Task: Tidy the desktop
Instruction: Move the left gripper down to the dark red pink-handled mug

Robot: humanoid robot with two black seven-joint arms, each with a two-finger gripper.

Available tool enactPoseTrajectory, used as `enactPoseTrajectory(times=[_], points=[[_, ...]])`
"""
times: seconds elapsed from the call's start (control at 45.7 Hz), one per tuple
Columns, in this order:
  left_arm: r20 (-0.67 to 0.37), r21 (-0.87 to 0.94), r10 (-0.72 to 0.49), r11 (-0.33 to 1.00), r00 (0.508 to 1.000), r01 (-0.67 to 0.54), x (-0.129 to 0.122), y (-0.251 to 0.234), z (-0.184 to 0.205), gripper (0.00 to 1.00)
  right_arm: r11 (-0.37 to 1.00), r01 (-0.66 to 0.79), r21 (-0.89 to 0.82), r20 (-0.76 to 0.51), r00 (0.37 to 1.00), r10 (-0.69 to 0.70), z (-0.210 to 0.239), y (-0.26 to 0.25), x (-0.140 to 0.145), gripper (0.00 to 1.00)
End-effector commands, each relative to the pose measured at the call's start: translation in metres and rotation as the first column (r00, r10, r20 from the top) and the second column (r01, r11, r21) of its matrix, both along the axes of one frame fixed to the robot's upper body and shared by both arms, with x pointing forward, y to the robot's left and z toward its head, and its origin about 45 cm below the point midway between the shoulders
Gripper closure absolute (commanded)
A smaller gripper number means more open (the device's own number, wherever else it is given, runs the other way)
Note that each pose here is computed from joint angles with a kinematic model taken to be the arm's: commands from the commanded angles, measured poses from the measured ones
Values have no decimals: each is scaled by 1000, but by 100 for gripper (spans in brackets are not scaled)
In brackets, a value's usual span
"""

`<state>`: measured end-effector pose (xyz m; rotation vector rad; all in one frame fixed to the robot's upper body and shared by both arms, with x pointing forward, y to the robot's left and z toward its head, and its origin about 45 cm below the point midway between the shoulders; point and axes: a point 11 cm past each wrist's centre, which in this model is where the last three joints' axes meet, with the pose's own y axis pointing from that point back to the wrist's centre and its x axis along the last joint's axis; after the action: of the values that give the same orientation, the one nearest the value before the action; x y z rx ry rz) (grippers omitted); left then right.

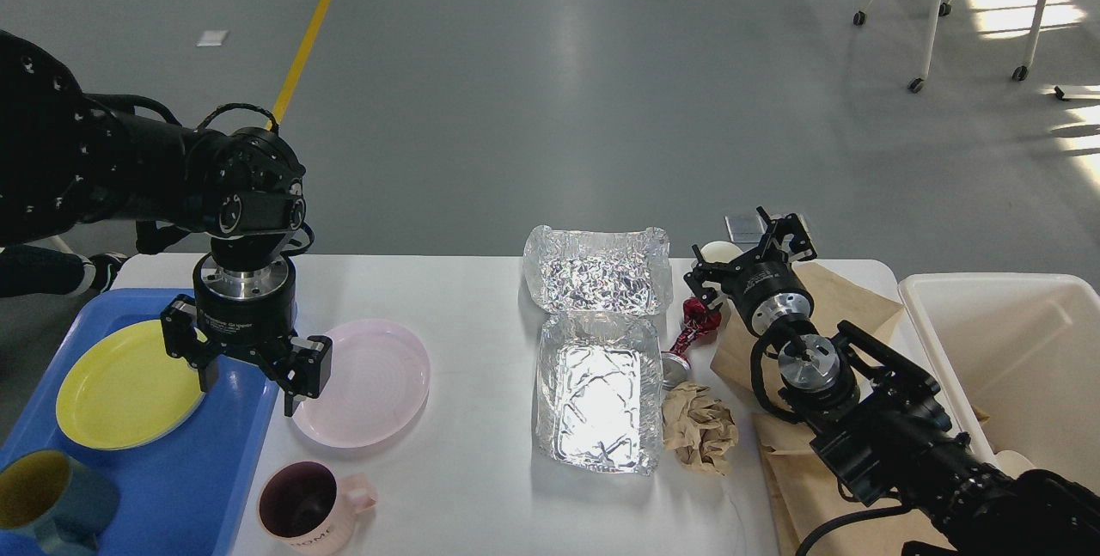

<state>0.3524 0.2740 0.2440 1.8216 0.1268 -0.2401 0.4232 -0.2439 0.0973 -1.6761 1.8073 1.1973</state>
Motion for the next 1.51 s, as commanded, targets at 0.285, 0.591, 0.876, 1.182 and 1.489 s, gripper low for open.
enactPoseTrajectory(times=[0.285,0.591,0.876,1.182,1.489], points=[[-154,2,25,1000,988,-25,-38,9,-55,13,1000,0,0,0,1000,0,0,0,0,0],[-189,-21,46,998,981,-51,-47,11,-70,13,1000,0,0,0,1000,0,0,0,0,0],[-210,-11,52,998,976,-55,-54,14,-78,13,1000,0,0,0,1000,0,0,0,0,0],[-205,-9,56,998,977,-59,-56,18,-87,13,1000,0,0,0,1000,0,0,0,0,0],[-94,-19,45,999,995,-47,-42,18,-93,13,1000,0,0,0,1000,0,0,0,0,0]])
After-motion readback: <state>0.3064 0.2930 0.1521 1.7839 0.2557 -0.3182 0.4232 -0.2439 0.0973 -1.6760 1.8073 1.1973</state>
